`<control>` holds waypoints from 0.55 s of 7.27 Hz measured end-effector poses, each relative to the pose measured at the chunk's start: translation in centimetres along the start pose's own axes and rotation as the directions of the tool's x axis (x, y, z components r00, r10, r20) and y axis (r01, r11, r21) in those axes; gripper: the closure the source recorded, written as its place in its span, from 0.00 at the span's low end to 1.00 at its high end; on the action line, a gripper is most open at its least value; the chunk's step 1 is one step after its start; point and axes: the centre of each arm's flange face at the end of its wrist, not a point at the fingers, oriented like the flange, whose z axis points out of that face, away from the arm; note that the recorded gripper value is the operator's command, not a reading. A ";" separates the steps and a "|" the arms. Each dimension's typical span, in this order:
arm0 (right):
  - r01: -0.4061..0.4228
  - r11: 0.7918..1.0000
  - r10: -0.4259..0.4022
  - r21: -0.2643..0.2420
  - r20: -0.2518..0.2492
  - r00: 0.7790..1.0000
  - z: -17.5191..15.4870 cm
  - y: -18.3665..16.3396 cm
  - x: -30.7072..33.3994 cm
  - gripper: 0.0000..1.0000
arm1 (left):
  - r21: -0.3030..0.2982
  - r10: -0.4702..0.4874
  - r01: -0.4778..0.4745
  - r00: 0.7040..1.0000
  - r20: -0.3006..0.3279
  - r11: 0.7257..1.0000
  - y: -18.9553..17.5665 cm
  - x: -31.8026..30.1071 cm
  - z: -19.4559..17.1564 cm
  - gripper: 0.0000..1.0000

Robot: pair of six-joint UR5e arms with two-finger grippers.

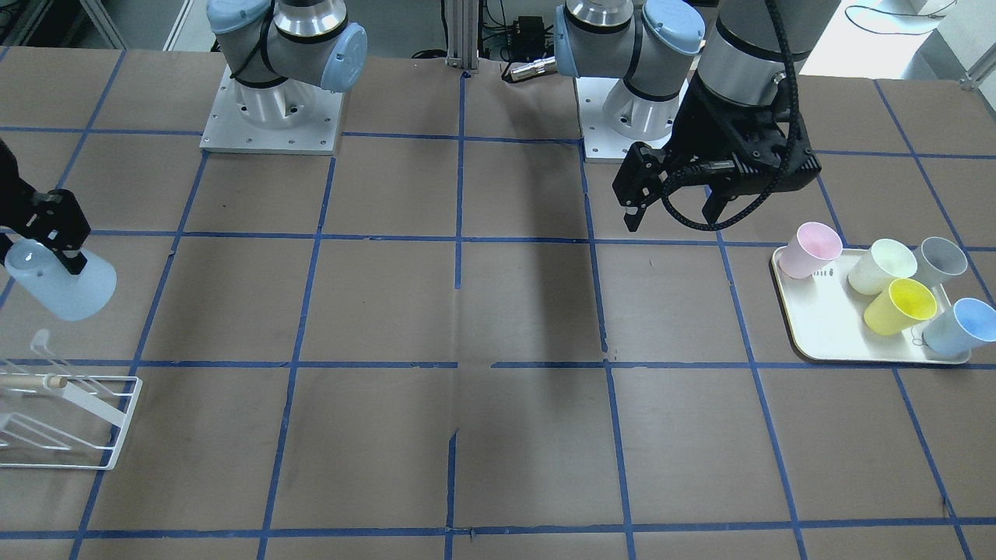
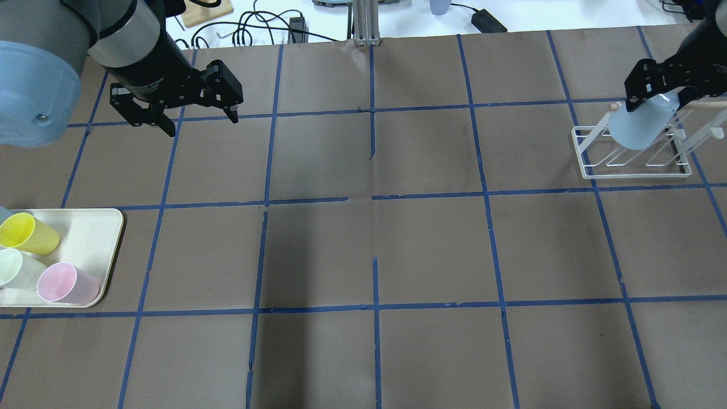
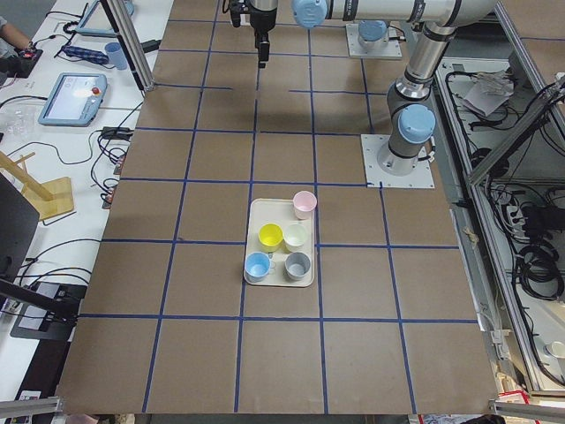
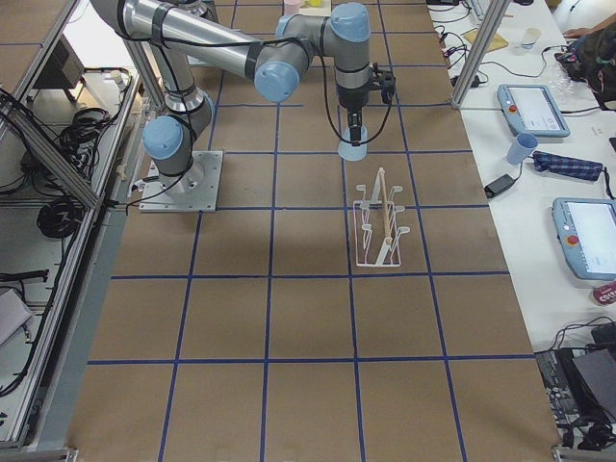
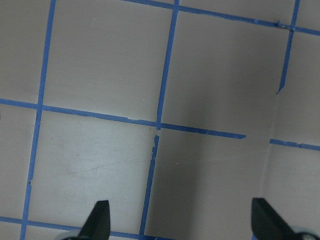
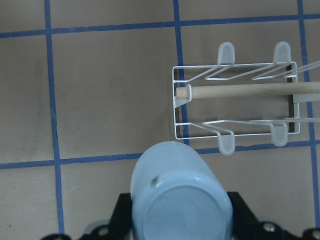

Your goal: Transfer IKEA cup to right arm and place on rack

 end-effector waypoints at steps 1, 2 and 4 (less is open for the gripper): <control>0.001 1.000 -0.001 0.004 -0.018 1.000 1.2 -0.6 0.7 0.45 | 0.000 0.000 0.000 1.000 0.000 1.000 0.0 0.0 0.0 0.00; 0.001 1.000 -0.001 0.010 -0.031 1.000 2.3 -1.3 1.6 0.45 | -0.001 0.000 0.000 1.000 0.000 1.000 0.0 0.0 0.0 0.00; -0.001 1.000 0.001 0.008 -0.036 0.999 3.7 -1.8 3.0 0.45 | 0.000 0.000 0.000 1.000 -0.001 1.000 0.0 0.0 0.0 0.00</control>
